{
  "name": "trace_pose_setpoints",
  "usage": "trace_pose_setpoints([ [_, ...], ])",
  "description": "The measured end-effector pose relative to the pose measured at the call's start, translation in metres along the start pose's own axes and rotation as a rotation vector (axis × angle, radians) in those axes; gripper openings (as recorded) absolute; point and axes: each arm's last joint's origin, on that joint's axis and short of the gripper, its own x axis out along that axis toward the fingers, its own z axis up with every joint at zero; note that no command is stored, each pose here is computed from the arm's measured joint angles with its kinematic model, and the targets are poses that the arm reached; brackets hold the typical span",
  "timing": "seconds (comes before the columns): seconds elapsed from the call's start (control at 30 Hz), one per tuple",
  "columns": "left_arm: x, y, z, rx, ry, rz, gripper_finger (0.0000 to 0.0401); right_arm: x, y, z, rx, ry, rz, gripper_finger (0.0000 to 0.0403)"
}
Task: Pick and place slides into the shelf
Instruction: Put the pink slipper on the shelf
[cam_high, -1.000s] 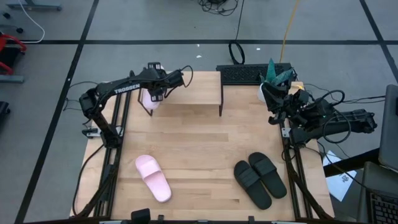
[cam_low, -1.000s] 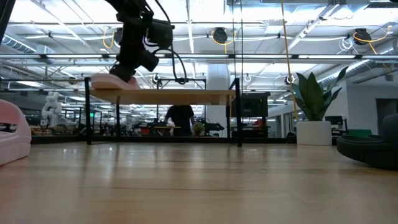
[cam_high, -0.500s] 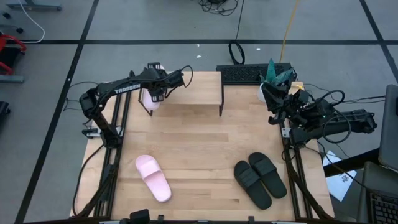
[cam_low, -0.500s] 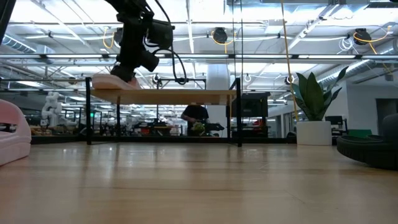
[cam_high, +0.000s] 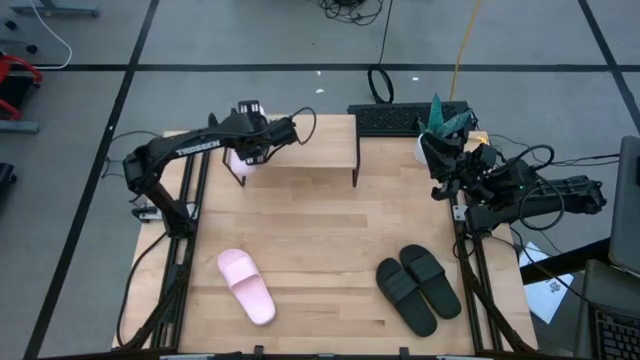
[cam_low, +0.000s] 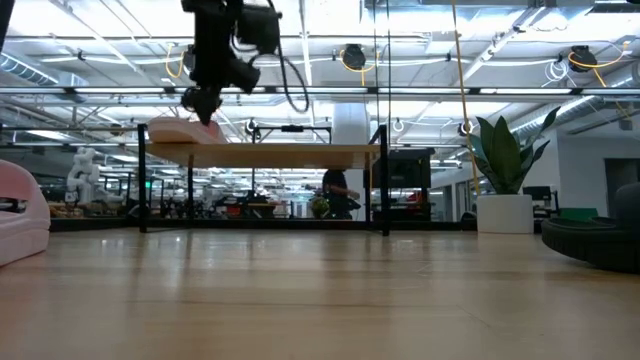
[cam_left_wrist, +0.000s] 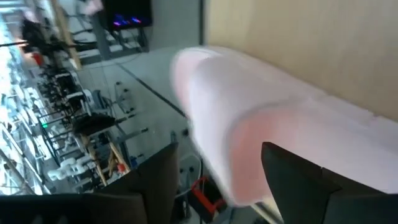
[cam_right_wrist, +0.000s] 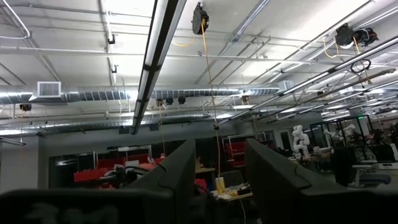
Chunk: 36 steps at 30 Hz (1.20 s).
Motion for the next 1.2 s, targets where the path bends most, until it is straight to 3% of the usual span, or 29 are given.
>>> trace_pose_setpoints([
  [0.2, -0.034, 0.007, -0.008, -0.035, -0.07, 0.006, 0.0232, 0.0, 0.0, 0.0, -0.007, 0.0, -0.001, 0.013],
  [0.33, -0.069, 0.005, -0.022, -0.046, -0.09, -0.052, 0.0232, 0.0, 0.0, 0.0, -0.009, 0.0, -0.002, 0.013],
  [0.53, -0.119, -0.016, -0.034, -0.156, -0.24, -0.353, 0.0232, 0.0, 0.0, 0.0, -0.048, 0.0, -0.003, 0.013],
  [0.83, -0.181, -0.077, -0.048, -0.311, -0.255, -0.65, 0.0232, 0.0, 0.0, 0.0, -0.082, 0.0, -0.003, 0.013],
  [1.03, -0.208, -0.128, -0.051, -0.391, -0.097, -0.787, 0.0232, 0.0, 0.0, -0.001, -0.075, 0.007, 0.001, 0.013],
  [1.2, -0.223, -0.182, -0.049, -0.384, 0.061, -0.803, 0.0232, 0.0, 0.0, -0.003, -0.037, 0.028, 0.005, 0.013],
])
